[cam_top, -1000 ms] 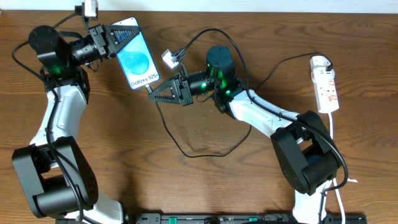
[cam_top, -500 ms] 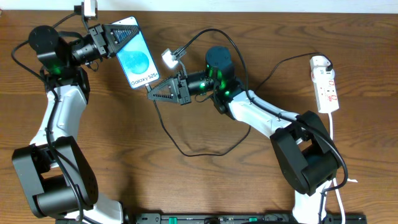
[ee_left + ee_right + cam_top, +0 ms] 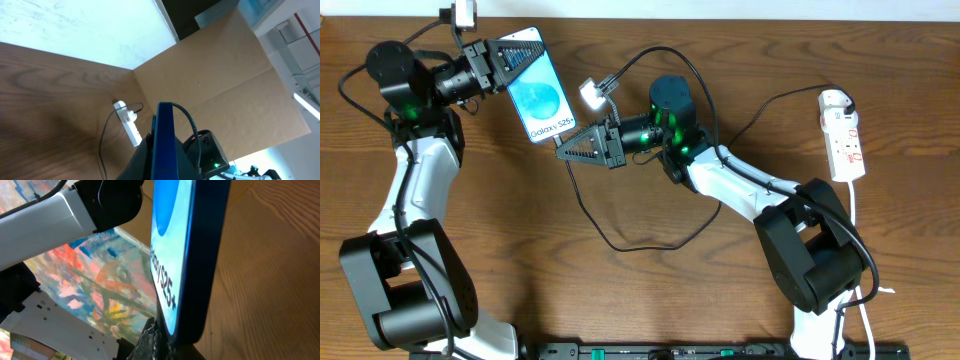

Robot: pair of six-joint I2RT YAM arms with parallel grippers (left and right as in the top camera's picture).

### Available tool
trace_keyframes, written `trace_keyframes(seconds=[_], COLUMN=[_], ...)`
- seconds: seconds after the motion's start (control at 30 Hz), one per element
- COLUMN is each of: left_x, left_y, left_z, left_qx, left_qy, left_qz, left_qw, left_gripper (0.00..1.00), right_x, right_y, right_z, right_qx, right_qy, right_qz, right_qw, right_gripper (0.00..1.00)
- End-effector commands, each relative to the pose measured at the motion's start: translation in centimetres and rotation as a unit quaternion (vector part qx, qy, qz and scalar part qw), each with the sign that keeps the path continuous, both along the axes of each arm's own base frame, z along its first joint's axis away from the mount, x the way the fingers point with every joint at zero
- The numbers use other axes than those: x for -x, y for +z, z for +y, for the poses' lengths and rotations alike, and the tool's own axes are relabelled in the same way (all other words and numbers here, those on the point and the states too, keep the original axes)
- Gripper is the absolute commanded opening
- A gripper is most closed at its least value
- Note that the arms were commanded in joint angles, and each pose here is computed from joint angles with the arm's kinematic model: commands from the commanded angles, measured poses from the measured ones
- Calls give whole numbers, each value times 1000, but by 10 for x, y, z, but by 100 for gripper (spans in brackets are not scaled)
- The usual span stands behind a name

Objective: Plug charger to phone and switch on socket

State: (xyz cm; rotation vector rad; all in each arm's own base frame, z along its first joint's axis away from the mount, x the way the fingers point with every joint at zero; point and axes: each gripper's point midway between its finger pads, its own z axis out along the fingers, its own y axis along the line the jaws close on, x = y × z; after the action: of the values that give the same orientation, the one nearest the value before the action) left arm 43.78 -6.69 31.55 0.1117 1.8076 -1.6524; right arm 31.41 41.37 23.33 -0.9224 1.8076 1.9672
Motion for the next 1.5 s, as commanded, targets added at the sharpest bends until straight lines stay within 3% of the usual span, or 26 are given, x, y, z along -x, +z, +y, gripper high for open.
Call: trace_keyframes(seconds=[0.0,0.6,0.67,0.73,0.87,0.9,1.0,1.07,1.47], left_x=[27,27,27,27,27,27,26,25,19], left_y=[7,7,7,7,7,7,7,7,7], left_z=[-16,-16,-16,-16,-15,-15,-13,-9,43], left_qx=[-14,-14,-14,-14,-14,-14,-14,-16,-14], left_qy=[-75,-75,-75,-75,-75,-74,-72,-67,-4], left_qz=[-5,-5,-6,-6,-6,-6,-6,-10,-4], left_qw=[997,997,997,997,997,997,997,998,1000], left_gripper=[7,7,7,7,7,7,7,7,7], right_x=[-37,-38,-37,-36,-35,-35,-33,-32,-36], right_y=[3,7,7,7,7,7,7,7,7], right_z=[1,1,1,1,0,1,0,0,-4], right_qx=[-5,-14,-14,-14,-14,-14,-14,-14,-14], right_qy=[-89,-91,-89,-85,-83,-83,-78,-74,-77], right_qz=[-5,-16,-16,-16,-16,-16,-16,-17,-20], right_qw=[996,996,996,996,996,996,997,997,997], right_gripper=[1,2,10,33,59,75,95,99,99])
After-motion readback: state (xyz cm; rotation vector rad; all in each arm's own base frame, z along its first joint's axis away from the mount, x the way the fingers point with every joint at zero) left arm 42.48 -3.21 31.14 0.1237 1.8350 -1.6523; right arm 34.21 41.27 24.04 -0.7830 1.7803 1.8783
